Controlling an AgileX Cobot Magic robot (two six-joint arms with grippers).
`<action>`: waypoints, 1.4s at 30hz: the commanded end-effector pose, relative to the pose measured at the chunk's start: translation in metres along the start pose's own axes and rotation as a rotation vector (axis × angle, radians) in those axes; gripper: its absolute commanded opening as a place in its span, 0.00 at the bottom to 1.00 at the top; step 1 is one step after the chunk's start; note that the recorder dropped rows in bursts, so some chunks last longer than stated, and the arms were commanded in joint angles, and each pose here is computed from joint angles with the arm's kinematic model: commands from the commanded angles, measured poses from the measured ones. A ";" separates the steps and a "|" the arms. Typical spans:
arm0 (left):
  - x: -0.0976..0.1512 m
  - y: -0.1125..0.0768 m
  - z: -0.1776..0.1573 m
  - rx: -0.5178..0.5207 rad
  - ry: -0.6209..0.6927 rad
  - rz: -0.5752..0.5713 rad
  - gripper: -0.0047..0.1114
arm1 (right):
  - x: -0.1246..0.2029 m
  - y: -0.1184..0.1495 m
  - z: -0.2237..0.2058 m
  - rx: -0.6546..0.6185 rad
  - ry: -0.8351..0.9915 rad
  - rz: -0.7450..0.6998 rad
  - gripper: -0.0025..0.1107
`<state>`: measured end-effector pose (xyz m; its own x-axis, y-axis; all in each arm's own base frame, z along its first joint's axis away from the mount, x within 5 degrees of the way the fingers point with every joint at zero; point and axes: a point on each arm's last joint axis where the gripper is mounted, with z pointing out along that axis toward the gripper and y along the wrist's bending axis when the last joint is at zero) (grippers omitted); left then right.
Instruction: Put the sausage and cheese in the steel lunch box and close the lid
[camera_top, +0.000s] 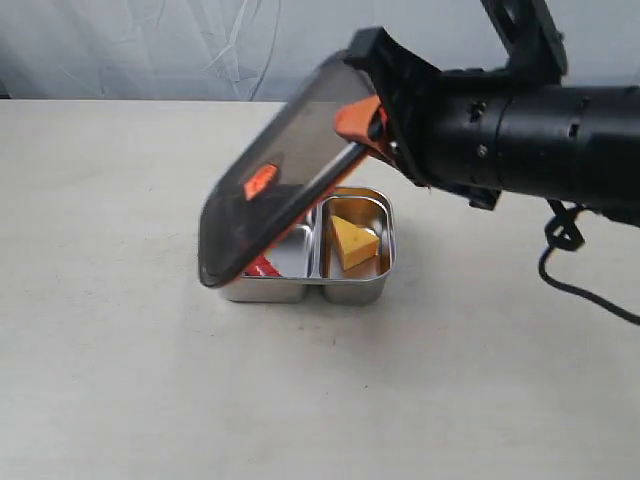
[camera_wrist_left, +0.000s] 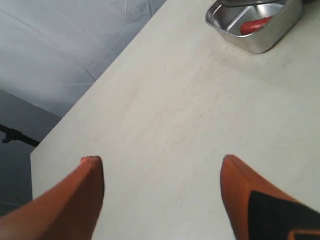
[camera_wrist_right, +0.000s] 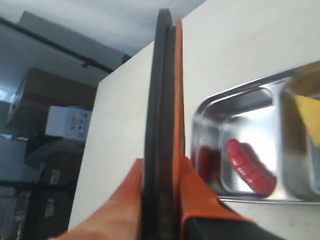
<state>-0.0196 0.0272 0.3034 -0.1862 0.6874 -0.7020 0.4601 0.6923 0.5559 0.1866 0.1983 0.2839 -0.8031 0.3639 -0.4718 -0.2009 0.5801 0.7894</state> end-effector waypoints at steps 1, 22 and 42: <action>-0.004 0.001 -0.001 0.002 -0.046 -0.050 0.58 | -0.003 -0.014 -0.013 0.083 -0.095 0.041 0.01; -0.002 -0.002 -0.001 0.030 -0.026 -0.073 0.58 | -0.028 0.031 -0.022 -0.046 -0.154 -0.238 0.02; -0.002 -0.002 -0.001 0.029 -0.025 -0.073 0.58 | -0.004 0.036 -0.038 -0.225 -0.016 -0.276 0.02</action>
<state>-0.0203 0.0250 0.3031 -0.2038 0.6424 -0.7387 0.4676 0.7268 0.5031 0.1672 0.1966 0.3298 -0.7382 0.2538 -0.6251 -0.4690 0.4730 0.7459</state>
